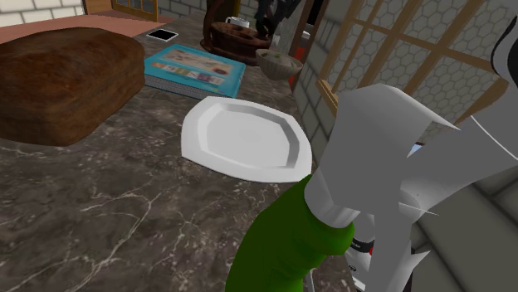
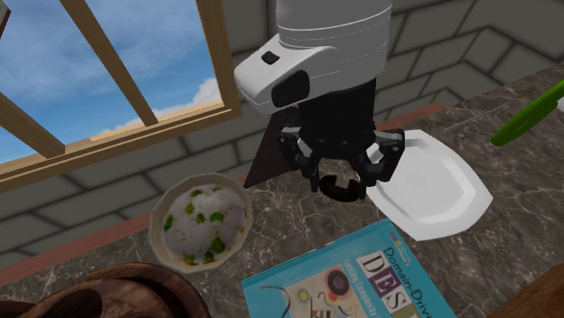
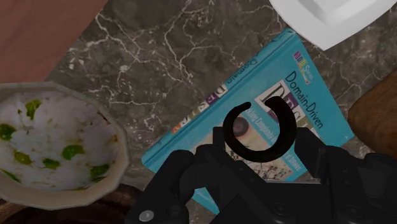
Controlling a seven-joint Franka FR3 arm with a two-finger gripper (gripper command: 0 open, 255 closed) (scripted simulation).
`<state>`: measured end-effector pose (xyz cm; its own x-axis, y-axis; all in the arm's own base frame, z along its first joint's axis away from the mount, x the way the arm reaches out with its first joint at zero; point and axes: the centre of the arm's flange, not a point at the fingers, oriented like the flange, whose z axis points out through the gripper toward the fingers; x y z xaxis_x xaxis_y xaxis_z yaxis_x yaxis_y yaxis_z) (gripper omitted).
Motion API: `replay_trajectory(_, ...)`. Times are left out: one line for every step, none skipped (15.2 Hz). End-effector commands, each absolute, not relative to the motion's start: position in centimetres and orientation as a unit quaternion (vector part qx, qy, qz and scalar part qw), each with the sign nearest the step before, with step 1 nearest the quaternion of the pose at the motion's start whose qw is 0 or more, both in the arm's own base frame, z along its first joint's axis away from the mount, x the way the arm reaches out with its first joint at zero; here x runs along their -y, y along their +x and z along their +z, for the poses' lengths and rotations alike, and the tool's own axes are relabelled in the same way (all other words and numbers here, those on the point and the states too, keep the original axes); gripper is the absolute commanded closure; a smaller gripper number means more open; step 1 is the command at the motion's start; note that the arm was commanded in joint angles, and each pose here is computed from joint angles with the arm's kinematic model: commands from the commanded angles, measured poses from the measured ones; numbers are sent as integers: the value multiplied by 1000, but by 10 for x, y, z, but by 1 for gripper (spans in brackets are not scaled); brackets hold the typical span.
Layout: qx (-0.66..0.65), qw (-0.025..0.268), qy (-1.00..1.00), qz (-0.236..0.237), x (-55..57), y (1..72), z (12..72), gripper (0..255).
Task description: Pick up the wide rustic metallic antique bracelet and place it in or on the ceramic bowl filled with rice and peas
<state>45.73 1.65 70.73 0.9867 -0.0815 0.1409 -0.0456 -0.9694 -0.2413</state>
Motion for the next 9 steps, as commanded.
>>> replay_trajectory(-32, 119, -989, -75, -17, 457, 714, 255)
replay_trajectory(-32, 119, -989, -75, -5, 461, 715, 255)
replay_trajectory(-32, 119, -989, -75, 8, 464, 715, 255)
replay_trajectory(-32, 119, -989, -75, 21, 467, 716, 255)
replay_trajectory(-32, 119, -989, -75, 34, 471, 717, 255)
replay_trajectory(-32, 119, -989, -75, 46, 474, 717, 255)
replay_trajectory(-32, 119, -989, -75, 59, 478, 718, 255)
replay_trajectory(-32, 119, -989, -75, 72, 481, 719, 255)
replay_trajectory(-32, 119, -989, -75, 85, 485, 720, 255)
